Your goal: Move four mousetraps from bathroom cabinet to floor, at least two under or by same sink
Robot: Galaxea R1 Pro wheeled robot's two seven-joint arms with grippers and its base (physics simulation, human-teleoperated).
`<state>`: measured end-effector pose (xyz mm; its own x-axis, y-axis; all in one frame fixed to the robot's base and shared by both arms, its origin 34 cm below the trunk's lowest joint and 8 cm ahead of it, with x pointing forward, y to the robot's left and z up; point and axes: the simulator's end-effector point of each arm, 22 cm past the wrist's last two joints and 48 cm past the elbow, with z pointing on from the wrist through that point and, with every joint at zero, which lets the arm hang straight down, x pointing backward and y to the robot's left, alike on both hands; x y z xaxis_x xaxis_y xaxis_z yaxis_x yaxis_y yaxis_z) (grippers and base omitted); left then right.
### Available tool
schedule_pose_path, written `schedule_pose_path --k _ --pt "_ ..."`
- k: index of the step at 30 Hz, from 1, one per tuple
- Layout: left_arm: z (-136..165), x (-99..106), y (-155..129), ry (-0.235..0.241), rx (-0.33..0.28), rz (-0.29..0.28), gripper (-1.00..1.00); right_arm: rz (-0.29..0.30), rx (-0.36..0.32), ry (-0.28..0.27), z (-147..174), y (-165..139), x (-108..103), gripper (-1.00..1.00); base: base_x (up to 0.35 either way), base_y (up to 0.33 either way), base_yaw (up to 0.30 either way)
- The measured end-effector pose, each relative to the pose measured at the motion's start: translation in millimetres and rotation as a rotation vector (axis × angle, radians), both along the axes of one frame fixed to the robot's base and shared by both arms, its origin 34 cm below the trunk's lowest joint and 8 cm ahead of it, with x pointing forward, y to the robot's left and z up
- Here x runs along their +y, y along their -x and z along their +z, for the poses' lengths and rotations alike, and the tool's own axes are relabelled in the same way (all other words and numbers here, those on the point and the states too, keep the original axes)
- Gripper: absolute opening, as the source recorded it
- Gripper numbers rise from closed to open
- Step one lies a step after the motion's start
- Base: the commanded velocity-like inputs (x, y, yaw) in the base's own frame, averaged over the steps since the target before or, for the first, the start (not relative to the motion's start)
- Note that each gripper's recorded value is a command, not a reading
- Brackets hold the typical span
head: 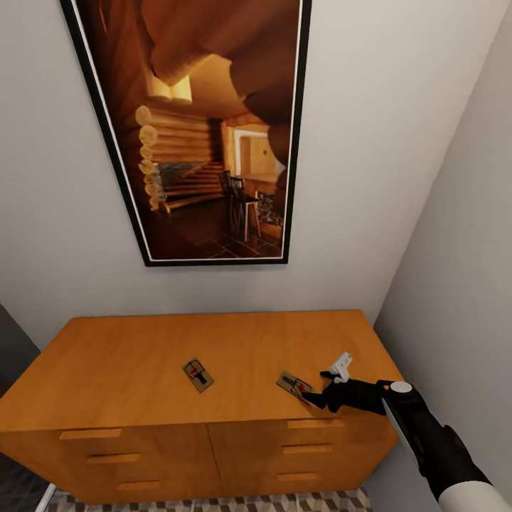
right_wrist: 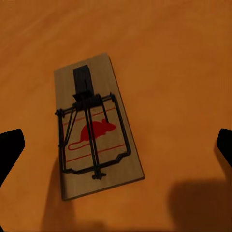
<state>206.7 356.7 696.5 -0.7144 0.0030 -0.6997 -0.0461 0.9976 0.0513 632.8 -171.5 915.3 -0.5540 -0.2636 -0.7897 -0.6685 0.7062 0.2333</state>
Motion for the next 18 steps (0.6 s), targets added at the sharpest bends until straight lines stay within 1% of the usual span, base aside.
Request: schedule_pose_path --k 18 --pt "0.0 0.0 0.0 0.0 0.0 0.0 1.0 0.0 0.002 -0.002 -0.4 0.2 1.2 1.0 0.004 0.003 0.0"
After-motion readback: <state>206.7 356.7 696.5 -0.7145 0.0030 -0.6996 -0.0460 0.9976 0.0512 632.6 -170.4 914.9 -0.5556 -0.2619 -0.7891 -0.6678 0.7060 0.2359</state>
